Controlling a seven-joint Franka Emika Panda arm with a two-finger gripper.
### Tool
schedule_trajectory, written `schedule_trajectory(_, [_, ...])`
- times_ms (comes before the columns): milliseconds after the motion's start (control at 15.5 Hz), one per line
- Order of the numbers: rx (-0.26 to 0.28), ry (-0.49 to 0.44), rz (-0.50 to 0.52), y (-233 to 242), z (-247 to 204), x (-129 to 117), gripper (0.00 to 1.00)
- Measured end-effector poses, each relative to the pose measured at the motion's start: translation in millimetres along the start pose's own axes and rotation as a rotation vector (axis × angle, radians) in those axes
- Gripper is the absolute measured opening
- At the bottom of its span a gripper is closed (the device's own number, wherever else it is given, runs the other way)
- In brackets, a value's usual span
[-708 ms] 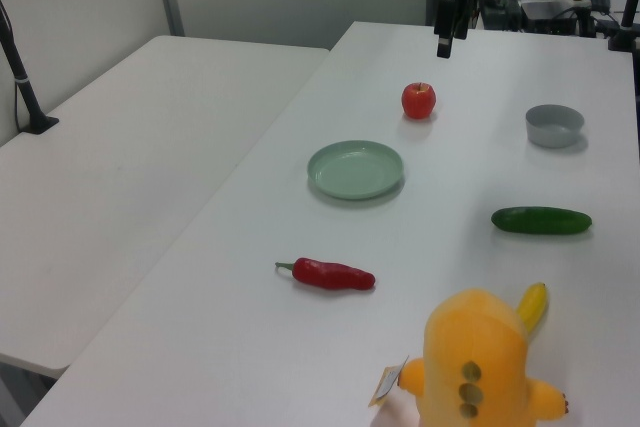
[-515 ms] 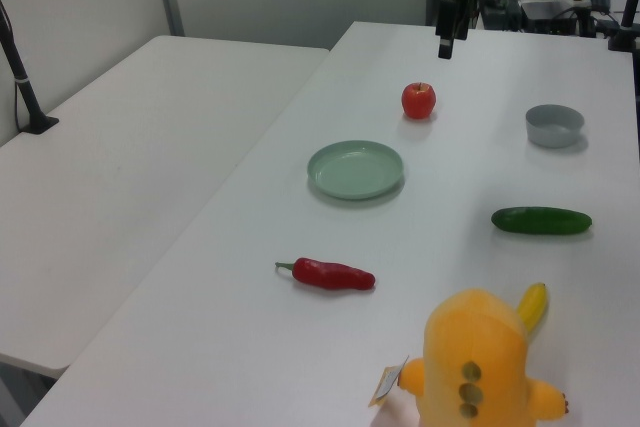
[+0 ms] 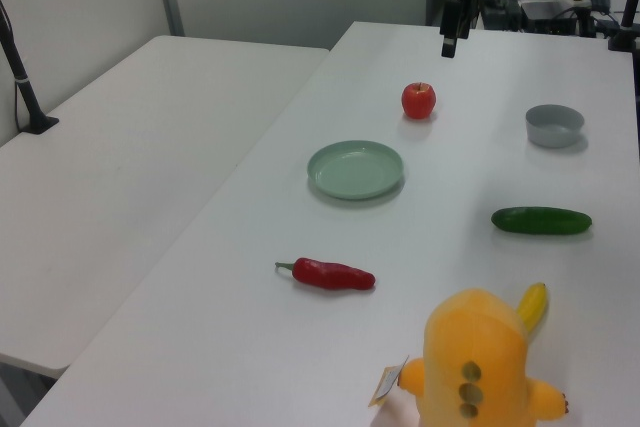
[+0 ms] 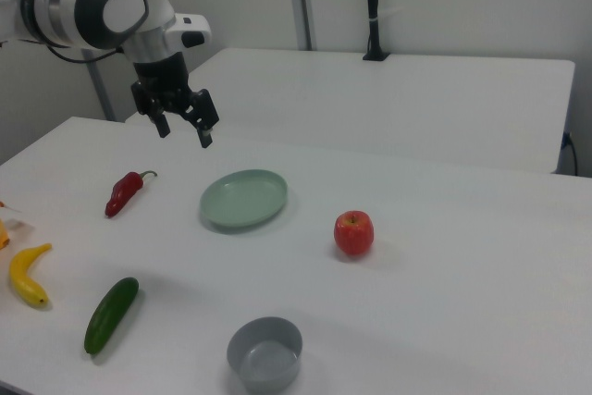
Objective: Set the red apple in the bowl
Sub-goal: 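Move the open gripper over the red apple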
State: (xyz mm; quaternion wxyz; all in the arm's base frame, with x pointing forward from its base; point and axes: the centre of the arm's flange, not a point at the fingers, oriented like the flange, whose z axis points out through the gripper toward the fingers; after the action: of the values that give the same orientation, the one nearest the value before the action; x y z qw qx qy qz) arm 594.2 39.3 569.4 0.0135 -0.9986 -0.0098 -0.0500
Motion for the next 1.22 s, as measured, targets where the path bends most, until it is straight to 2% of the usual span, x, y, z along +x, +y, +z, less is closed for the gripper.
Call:
schedule_trajectory(193, [-0.007, 0.066, 0.033, 23.4, 2.3, 7.2, 1.00])
schedule_trajectory(322, [-0.033, 0.115, 0.059, 45.7, 9.2, 12.2, 1.00])
schedule_trajectory(579, [-0.088, 0.196, 0.148, 122.2, 46.7, 22.8, 1.00])
schedule_trajectory(965, [-0.115, 0.220, 0.209, 173.4, 78.1, 28.9, 1.00])
schedule_trajectory(1222, [-0.122, 0.186, 0.220, 186.4, 128.8, 36.6, 1.00])
